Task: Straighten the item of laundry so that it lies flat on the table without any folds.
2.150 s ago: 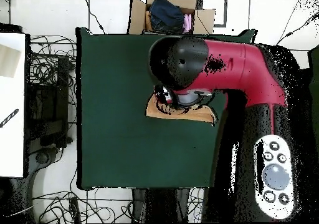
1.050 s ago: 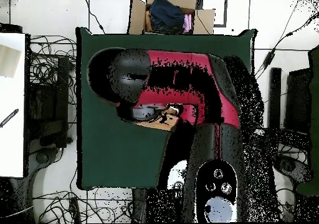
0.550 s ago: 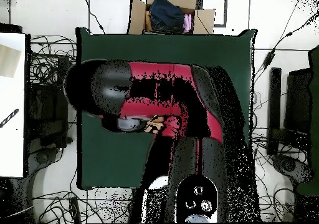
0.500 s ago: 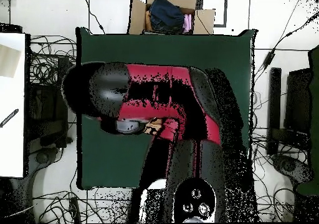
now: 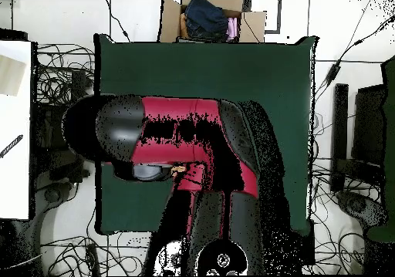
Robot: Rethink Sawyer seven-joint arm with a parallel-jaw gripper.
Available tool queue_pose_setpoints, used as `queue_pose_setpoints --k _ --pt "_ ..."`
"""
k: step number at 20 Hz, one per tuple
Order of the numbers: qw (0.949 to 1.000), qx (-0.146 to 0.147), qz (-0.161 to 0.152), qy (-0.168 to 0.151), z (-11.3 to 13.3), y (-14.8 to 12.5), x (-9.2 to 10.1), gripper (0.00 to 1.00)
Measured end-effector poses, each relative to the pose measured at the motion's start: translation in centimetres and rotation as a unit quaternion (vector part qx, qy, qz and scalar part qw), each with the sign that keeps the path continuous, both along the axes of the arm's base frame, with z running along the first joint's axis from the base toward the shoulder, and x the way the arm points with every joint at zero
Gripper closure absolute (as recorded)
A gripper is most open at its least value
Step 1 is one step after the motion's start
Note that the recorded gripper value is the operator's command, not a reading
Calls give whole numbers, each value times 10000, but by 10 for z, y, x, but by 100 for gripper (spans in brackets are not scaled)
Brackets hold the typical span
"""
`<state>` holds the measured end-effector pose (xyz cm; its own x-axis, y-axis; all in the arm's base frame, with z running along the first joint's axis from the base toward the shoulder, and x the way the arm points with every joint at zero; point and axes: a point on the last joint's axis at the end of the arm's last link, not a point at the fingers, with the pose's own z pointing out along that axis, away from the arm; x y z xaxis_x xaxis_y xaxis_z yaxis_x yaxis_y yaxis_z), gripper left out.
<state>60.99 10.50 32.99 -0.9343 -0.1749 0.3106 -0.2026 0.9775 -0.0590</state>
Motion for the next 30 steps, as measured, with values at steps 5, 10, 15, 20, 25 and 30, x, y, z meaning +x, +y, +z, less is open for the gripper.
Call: queue_pose_setpoints --k 5,10,15,20,25,30 --pt "10000 -26 -18 54 1 5 -12 100" --pt "10000 -12 -14 65 7 16 -25 100" --pt "9999 -64 9 98 8 24 -36 100" --pt "9998 -155 -35 77 11 33 -45 100" --pt "9998 -213 -46 7 19 51 -57 100" --pt "9995 -275 -108 -93 28 61 -65 100"
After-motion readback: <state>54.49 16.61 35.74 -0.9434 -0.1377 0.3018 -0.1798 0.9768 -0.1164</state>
